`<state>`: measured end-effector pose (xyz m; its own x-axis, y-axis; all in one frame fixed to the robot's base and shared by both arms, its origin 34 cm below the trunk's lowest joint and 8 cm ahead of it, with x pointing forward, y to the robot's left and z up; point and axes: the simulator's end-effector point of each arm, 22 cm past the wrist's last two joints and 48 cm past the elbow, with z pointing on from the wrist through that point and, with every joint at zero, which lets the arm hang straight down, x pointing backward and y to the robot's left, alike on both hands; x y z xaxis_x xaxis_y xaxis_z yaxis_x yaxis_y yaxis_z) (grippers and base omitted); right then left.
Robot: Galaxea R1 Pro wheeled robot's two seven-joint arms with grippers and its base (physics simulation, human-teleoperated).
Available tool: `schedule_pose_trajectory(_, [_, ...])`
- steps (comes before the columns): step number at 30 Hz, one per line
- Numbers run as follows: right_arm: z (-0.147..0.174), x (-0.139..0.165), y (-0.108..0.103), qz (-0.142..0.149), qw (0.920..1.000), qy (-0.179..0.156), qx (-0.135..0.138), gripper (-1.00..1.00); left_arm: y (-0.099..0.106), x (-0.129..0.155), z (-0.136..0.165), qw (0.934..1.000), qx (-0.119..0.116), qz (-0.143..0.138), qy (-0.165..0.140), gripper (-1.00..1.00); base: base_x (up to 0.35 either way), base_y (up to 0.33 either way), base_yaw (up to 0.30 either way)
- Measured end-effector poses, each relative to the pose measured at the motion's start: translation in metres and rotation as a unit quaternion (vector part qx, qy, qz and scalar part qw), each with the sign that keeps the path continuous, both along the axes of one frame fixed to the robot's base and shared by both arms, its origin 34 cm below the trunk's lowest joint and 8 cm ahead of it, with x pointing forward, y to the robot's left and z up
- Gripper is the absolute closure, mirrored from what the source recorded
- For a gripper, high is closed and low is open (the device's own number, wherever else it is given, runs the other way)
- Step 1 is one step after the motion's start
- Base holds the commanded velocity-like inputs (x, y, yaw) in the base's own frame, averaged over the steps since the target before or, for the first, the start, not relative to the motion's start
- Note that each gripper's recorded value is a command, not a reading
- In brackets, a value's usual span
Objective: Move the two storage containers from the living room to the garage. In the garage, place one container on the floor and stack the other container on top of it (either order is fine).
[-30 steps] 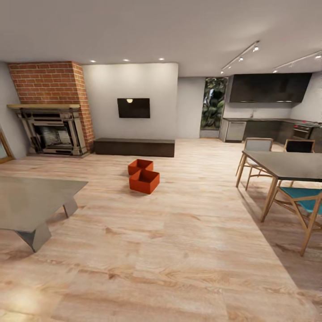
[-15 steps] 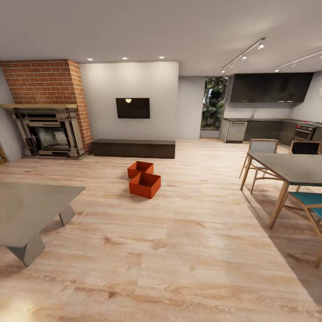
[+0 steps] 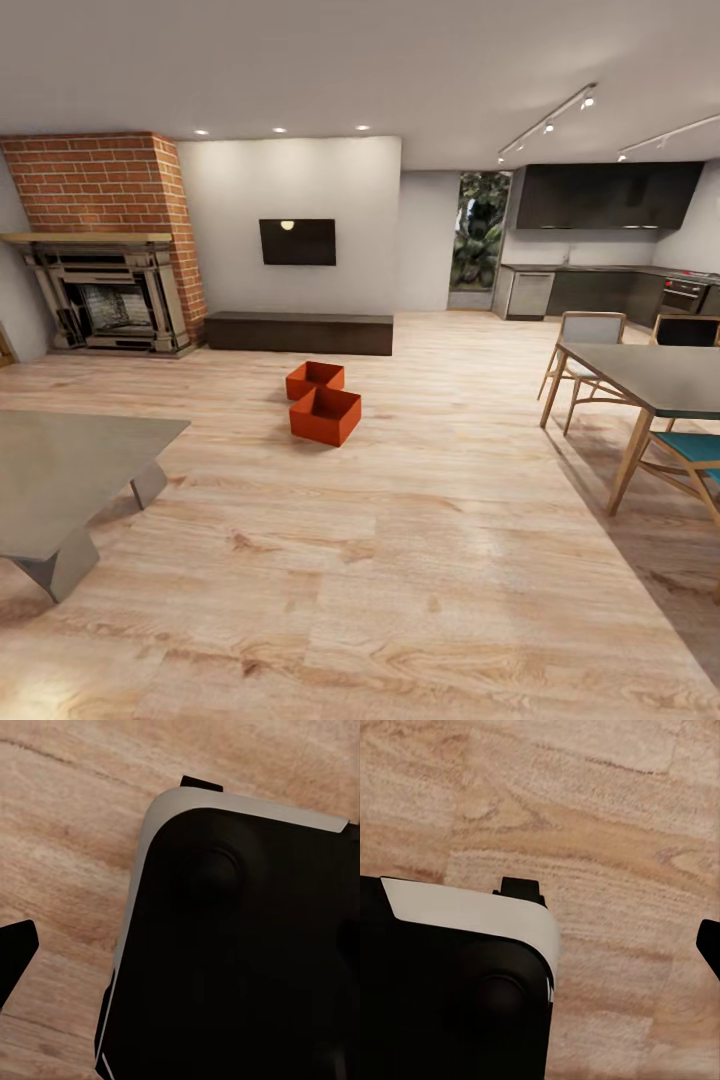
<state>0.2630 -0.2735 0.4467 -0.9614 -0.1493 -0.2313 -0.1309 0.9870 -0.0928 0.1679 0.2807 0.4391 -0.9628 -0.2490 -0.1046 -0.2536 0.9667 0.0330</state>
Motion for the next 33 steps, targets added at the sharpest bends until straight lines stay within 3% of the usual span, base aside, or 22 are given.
schedule_pose_trajectory(19, [0.0, -0.0006, -0.0001, 0.0, 1.0, 0.0, 0.0, -1.0, 0.0015, 0.0042, 0.0006, 0.9999, 0.003, 0.001, -0.011, -1.0, 0.012, 0.0, 0.23])
schedule_pose_trajectory(26, [0.0001, -0.0006, -0.0001, 0.0, 1.0, 0.0, 0.0, -1.0, 0.0014, 0.0025, 0.0006, 0.9999, 0.003, 0.001, -0.01, -1.0, 0.22, 0.0, 0.227])
schedule_pose_trajectory(33, [0.0001, -0.0007, -0.0001, 0.0, 1.0, 0.0, 0.0, -1.0, 0.0018, 0.0002, 0.0005, 1.0, 0.003, 0.001, -0.006, -1.0, 0.313, 0.0, 0.033])
